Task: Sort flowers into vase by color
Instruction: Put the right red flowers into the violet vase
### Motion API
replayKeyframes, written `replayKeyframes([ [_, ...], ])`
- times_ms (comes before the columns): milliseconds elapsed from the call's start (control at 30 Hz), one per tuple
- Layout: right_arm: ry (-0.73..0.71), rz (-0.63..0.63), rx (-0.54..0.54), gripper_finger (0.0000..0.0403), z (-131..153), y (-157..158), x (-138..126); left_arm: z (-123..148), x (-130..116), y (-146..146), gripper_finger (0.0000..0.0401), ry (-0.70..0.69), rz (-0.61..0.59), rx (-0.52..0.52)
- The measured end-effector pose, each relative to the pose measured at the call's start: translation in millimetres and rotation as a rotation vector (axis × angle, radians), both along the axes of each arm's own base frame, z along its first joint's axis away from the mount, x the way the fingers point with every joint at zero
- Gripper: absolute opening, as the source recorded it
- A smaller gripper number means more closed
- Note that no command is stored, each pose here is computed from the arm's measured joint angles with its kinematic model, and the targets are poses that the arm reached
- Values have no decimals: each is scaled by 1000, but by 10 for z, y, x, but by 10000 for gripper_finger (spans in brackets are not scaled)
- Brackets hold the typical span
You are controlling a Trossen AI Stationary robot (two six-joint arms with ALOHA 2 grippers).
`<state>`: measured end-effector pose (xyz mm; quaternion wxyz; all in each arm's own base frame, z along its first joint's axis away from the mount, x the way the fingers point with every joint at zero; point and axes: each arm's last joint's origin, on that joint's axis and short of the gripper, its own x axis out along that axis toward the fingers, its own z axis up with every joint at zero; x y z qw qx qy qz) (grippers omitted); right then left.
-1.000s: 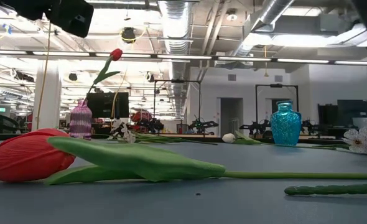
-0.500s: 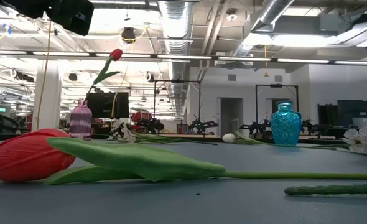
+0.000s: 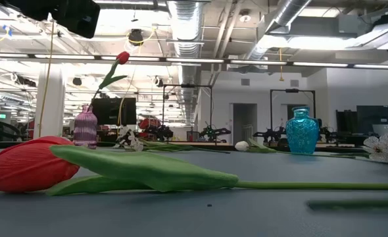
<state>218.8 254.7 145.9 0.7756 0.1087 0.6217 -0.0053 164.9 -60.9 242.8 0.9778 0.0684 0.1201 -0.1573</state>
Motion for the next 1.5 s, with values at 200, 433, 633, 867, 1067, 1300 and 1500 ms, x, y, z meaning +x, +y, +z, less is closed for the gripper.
replayKeyframes([
  [200,-48,72,2,31,106,-26,171,19,6,4,132,-5,32,-53],
  [433,-243,289,-174,43,584,-124,591,73,41,72,132,-19,129,-219],
  [633,-322,531,-639,33,888,-364,805,104,88,207,132,1,264,-494],
  [867,-214,880,-1043,38,894,-748,1131,-69,279,270,132,136,397,-755],
  [1067,-283,896,-1229,35,1037,-1055,1507,-226,527,260,132,178,377,-850],
  [1300,-257,977,-1320,36,1086,-1148,1596,-374,681,231,132,229,336,-890],
  [1500,-246,987,-1335,35,1091,-1205,1629,-422,779,207,132,234,301,-923],
])
